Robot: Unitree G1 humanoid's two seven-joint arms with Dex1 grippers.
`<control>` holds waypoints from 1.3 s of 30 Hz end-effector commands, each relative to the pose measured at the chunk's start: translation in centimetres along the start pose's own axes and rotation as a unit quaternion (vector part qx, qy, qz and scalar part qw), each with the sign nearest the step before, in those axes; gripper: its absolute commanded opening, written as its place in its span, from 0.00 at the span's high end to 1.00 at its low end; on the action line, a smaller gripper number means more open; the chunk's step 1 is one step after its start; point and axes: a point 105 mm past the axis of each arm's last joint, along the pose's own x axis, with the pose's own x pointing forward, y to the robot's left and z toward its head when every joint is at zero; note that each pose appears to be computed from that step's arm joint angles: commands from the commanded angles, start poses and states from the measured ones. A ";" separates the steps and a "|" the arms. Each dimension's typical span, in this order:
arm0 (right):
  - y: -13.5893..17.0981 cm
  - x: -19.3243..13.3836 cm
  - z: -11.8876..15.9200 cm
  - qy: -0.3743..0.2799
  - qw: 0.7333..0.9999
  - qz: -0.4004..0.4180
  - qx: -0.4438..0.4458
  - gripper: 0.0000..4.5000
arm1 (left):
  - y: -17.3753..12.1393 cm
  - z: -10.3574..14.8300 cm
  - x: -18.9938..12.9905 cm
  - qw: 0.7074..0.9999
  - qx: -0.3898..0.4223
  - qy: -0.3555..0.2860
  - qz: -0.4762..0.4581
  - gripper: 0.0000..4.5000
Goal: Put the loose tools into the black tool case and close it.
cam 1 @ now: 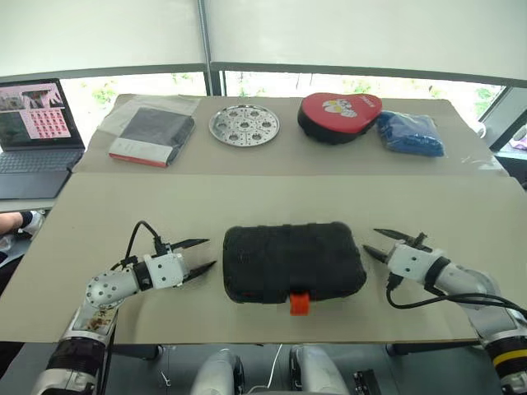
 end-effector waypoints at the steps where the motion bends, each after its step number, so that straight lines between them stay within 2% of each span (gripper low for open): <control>1: -2.9 -2.9 -0.3 0.011 0.998 -0.028 0.050 0.28 | 0.6 -0.8 -1.2 0.998 -0.065 0.024 -0.007 0.36; 3: -2.3 -4.1 -0.1 0.016 0.994 0.005 0.108 0.38 | 1.5 -0.3 -0.7 0.996 -0.089 0.015 -0.003 0.48; 4: -2.0 -4.6 0.5 0.007 0.993 0.024 0.119 0.43 | 2.1 -0.1 -0.4 0.993 -0.115 0.010 0.004 0.51; 8: 1.1 -6.5 3.3 -0.003 0.976 0.131 0.173 0.74 | 3.4 1.2 1.4 0.984 -0.180 -0.004 -0.013 0.83; 10: 3.5 -6.8 4.8 -0.005 0.966 0.192 0.175 0.89 | 4.0 1.9 2.8 0.983 -0.180 -0.009 -0.026 0.99; 11: 4.2 -7.0 5.3 -0.005 0.962 0.208 0.178 0.96 | 4.1 2.1 3.2 0.983 -0.180 -0.009 -0.033 1.00; 12: 4.8 -6.8 5.7 -0.003 0.959 0.217 0.184 0.98 | 4.1 2.1 3.7 0.983 -0.181 -0.004 -0.041 1.00; 16: 7.6 -6.1 6.8 0.013 0.946 0.260 0.194 0.98 | 4.0 1.9 5.8 0.981 -0.183 0.014 -0.070 1.00; 21: 8.9 -3.6 8.0 0.012 0.944 0.263 0.199 0.98 | 2.6 1.3 7.2 0.968 -0.205 0.056 -0.136 1.00; 25: 9.6 -2.5 8.5 0.011 0.943 0.269 0.196 0.98 | 2.1 1.4 7.3 0.962 -0.216 0.061 -0.154 1.00; 33: 7.4 1.8 8.9 -0.015 0.965 0.199 0.171 0.98 | 2.5 0.6 5.4 0.962 -0.237 0.071 -0.118 1.00; 39: 5.6 4.3 8.0 -0.022 0.972 0.167 0.163 0.98 | 2.9 1.6 4.0 0.957 -0.274 0.048 -0.075 1.00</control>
